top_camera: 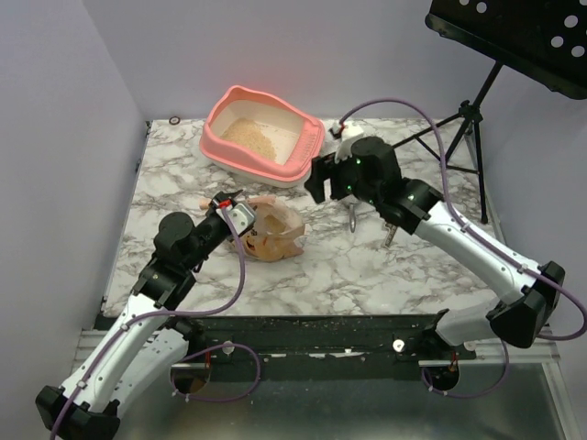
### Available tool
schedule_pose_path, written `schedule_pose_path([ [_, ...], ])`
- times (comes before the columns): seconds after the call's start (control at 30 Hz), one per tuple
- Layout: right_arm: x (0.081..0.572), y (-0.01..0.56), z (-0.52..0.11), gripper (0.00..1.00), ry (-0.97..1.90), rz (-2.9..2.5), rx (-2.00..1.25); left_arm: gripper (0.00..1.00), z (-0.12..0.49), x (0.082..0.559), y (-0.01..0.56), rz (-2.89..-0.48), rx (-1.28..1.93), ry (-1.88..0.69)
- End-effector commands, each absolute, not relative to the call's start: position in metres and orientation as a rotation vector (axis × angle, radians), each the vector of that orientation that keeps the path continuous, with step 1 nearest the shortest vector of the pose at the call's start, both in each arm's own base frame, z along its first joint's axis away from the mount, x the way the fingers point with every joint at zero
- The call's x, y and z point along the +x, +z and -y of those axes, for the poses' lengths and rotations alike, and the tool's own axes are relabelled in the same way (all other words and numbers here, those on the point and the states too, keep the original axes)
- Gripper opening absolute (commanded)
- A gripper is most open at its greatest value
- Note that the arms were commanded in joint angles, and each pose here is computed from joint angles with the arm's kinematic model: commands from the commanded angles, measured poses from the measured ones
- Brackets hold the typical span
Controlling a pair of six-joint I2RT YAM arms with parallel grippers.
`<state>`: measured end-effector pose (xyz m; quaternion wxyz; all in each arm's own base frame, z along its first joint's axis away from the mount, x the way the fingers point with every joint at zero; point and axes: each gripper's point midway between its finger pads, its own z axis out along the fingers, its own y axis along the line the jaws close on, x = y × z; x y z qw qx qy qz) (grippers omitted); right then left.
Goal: Fill the litter box with clean litter
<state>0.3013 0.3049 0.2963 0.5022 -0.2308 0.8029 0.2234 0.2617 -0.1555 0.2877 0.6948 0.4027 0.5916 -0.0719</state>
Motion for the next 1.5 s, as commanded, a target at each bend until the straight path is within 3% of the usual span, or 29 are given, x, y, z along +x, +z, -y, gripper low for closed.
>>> schedule_pose_path([
  [0.0,0.357,0.249,-0.230,0.84,0.349,-2.124,-0.181,0.59,0.150,0.262,0.312,-1.353,0.769,-0.167],
  [0.23,0.398,0.179,-0.188,0.84,0.126,-2.256,-0.033,0.61,0.126,0.262,0.336,-1.425,0.549,-0.158],
  [0.53,0.377,0.097,-0.183,0.83,0.125,-2.423,0.024,0.64,0.119,0.249,0.350,-1.438,0.421,-0.243],
  [1.07,0.366,0.043,-0.192,0.72,0.167,-2.535,0.010,0.60,0.129,0.249,0.340,-1.433,0.416,-0.308],
  [1.13,0.365,0.037,-0.193,0.68,0.165,-2.549,-0.004,0.60,0.135,0.249,0.339,-1.438,0.421,-0.337],
  [1.23,0.363,0.035,-0.193,0.56,0.166,-2.554,-0.012,0.39,0.133,0.245,0.345,-1.421,0.395,-0.355],
  [1.27,0.363,0.035,-0.193,0.50,0.167,-2.553,-0.012,0.30,0.131,0.245,0.345,-1.416,0.389,-0.348],
  [1.33,0.364,0.036,-0.192,0.38,0.162,-2.547,-0.018,0.28,0.127,0.247,0.339,-1.429,0.389,-0.315],
  [1.43,0.365,0.036,-0.191,0.16,0.148,-2.543,-0.026,0.16,0.132,0.248,0.333,-1.452,0.427,-0.321],
  [1.47,0.365,0.037,-0.189,0.08,0.139,-2.541,-0.029,0.08,0.135,0.248,0.333,-1.455,0.439,-0.327],
])
